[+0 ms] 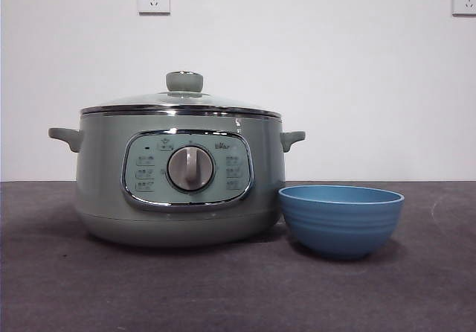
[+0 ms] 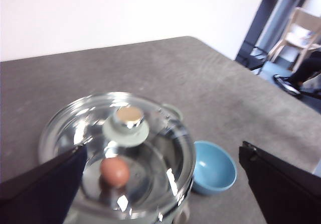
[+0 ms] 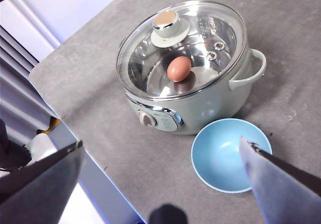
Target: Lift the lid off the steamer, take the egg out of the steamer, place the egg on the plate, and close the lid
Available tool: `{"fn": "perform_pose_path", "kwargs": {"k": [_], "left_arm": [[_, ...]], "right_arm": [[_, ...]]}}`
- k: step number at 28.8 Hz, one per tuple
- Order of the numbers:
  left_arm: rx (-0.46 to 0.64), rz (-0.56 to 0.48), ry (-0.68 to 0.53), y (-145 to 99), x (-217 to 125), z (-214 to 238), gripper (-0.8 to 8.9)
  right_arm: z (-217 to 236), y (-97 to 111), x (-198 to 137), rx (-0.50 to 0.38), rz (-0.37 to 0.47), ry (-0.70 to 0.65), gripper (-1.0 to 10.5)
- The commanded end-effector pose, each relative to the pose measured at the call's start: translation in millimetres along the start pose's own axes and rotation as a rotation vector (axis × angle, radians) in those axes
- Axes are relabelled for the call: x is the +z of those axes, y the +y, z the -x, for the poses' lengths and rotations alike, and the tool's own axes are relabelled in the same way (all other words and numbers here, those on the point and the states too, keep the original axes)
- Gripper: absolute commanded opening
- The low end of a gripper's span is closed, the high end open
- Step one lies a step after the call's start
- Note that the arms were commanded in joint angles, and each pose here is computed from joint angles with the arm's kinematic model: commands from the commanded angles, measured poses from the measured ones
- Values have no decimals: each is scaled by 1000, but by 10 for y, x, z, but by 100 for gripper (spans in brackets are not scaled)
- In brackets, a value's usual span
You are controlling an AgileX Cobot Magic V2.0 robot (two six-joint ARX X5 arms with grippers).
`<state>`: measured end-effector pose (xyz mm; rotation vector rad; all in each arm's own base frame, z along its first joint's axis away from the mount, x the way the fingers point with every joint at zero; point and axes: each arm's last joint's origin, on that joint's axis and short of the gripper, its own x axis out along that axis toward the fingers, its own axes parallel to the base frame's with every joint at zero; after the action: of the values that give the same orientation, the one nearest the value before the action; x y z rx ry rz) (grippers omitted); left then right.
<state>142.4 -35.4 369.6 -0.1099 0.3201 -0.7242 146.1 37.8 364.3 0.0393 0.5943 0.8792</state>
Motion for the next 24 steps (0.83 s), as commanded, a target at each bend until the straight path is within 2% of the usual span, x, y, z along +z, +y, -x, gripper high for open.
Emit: {"fn": "perform_pose_path", "kwargs": {"k": [1, 7, 12, 19, 24], "left_arm": [[-42, -11, -18, 24, 57, -179, 553], [-43, -40, -20, 86, 92, -655, 553], [30, -66, -23, 157, 61, -1043, 553], [116, -104, -16, 288, -74, -1529, 553], [149, -113, 45, 411, -281, -1864, 553]], "right_arm": [[9, 7, 15, 0, -2, -10, 566], [9, 7, 15, 0, -1, -10, 566], [9, 7, 15, 0, -1, -10, 566], [9, 7, 15, 0, -1, -10, 566], [9, 7, 15, 0, -2, -10, 566]]}}
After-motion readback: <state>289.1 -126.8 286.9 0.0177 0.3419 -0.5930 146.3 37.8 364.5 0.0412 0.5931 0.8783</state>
